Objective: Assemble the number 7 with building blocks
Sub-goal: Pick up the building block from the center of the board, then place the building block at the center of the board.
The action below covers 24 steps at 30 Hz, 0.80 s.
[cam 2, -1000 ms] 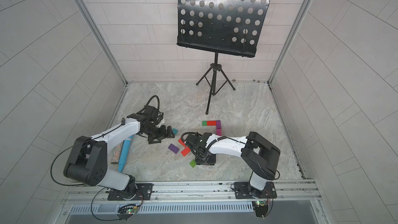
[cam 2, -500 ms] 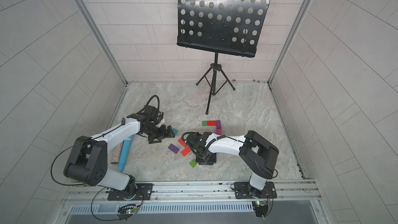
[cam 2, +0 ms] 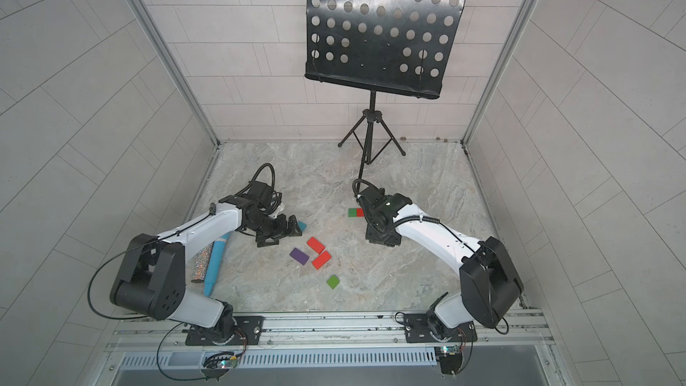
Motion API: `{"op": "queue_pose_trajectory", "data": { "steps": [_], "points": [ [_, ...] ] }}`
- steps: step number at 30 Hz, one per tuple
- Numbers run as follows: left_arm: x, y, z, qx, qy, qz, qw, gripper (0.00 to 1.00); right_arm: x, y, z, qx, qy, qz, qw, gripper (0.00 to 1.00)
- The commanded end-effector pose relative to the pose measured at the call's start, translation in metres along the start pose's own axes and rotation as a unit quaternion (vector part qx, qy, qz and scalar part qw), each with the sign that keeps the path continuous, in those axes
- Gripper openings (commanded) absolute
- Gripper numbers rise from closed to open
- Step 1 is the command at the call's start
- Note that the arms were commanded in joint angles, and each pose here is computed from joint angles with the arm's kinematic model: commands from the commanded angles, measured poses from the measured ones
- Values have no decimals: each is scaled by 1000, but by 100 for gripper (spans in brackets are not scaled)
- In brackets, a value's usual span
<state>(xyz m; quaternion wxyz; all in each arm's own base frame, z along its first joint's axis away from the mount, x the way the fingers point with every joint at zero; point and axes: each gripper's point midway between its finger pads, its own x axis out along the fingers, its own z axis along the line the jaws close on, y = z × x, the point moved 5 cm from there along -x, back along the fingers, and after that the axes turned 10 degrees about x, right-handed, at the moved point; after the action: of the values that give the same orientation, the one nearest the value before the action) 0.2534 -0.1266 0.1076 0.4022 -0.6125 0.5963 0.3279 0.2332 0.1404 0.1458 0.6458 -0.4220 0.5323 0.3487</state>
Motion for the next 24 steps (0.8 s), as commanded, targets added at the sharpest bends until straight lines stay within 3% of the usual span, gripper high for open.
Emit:
{"op": "queue_pose_trajectory", "data": {
  "steps": [1, 10, 24],
  "points": [
    [-2, -8, -4, 3, 6, -8, 1000, 100, 8, -3, -12, -45, 41, 7, 998, 29],
    [2, -6, -2, -2, 8, -4, 1000, 100, 48, 3, -4, -54, 46, 43, 997, 28],
    [6, -6, -1, -4, 8, 2, 1000, 100, 72, 1, 10, -68, 59, 67, 994, 30]
  ]
}}
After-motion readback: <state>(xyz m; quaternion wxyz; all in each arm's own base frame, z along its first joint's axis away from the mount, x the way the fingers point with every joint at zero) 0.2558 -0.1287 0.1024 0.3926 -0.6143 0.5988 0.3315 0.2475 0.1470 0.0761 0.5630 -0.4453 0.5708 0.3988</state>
